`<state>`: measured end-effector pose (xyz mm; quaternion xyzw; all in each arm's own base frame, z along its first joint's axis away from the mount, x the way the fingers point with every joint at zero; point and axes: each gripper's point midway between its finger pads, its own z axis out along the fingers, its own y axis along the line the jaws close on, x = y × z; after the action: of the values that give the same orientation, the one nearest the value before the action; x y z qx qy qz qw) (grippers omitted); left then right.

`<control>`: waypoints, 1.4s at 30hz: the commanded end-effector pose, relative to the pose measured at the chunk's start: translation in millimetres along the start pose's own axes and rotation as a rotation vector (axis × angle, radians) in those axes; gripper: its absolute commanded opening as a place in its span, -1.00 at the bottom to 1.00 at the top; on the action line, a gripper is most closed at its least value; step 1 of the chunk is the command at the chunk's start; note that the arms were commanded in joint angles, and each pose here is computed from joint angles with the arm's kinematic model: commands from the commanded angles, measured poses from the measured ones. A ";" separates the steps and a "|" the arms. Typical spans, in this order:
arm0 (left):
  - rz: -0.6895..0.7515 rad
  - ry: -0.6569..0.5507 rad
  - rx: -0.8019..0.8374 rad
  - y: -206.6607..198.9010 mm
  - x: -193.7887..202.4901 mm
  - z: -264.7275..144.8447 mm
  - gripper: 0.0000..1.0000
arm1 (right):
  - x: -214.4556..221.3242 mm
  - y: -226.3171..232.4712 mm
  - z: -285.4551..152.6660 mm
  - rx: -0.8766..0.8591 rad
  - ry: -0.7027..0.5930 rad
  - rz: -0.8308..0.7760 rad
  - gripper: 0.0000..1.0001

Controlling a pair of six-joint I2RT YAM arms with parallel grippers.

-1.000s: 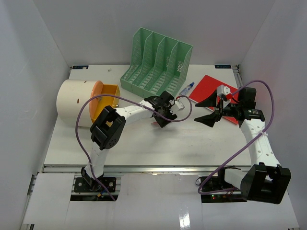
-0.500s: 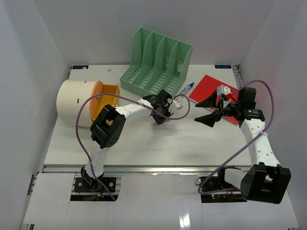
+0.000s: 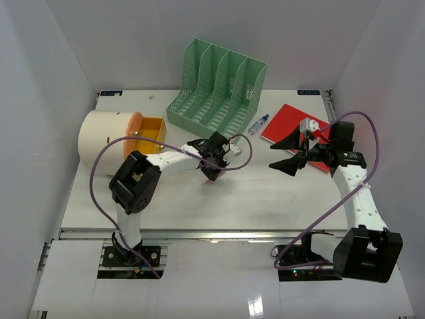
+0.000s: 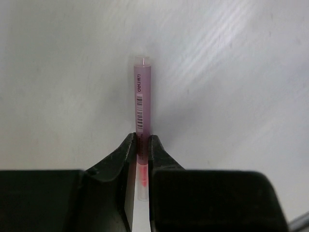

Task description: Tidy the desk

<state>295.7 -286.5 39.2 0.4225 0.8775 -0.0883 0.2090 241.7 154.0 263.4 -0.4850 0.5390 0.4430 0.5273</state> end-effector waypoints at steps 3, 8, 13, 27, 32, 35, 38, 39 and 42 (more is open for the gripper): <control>-0.134 -0.265 -0.160 25.4 -40.1 -141.9 -1.00 | 5.2 -9.0 -4.1 0.059 0.038 -0.055 0.48; -0.297 -0.289 -0.401 93.0 -14.5 -198.5 -1.00 | 5.5 -8.2 -3.7 0.057 0.033 -0.044 0.48; -0.402 -0.278 -0.605 155.7 8.5 -241.6 -0.94 | 7.6 -9.5 -3.3 0.058 0.030 -0.030 0.48; -0.426 -0.177 -0.793 213.6 31.6 -242.1 -0.06 | 13.2 -13.1 -3.3 0.065 0.035 -0.009 0.48; -0.418 -0.243 -0.727 204.9 14.2 -251.2 0.50 | 15.1 -14.7 -3.6 0.069 0.038 -0.005 0.48; -0.439 -0.352 -0.612 187.4 -7.4 -260.0 0.54 | 16.7 -16.1 -3.8 0.073 0.042 0.000 0.48; -0.464 -0.515 -0.348 146.6 -40.1 -256.7 0.49 | 19.5 -17.9 -4.0 0.079 0.048 0.006 0.48; -0.482 -0.564 -0.275 134.7 -48.3 -256.9 0.39 | 20.5 -18.6 -4.0 0.081 0.049 0.008 0.48; -0.586 -0.597 -0.094 103.3 -53.6 -237.2 -0.08 | 23.0 -20.6 -4.2 0.087 0.055 0.014 0.48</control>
<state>363.4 -124.1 258.0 0.1252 0.8889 -0.0410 0.4387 258.4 147.4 245.3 -0.4710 0.5734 0.4132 0.5278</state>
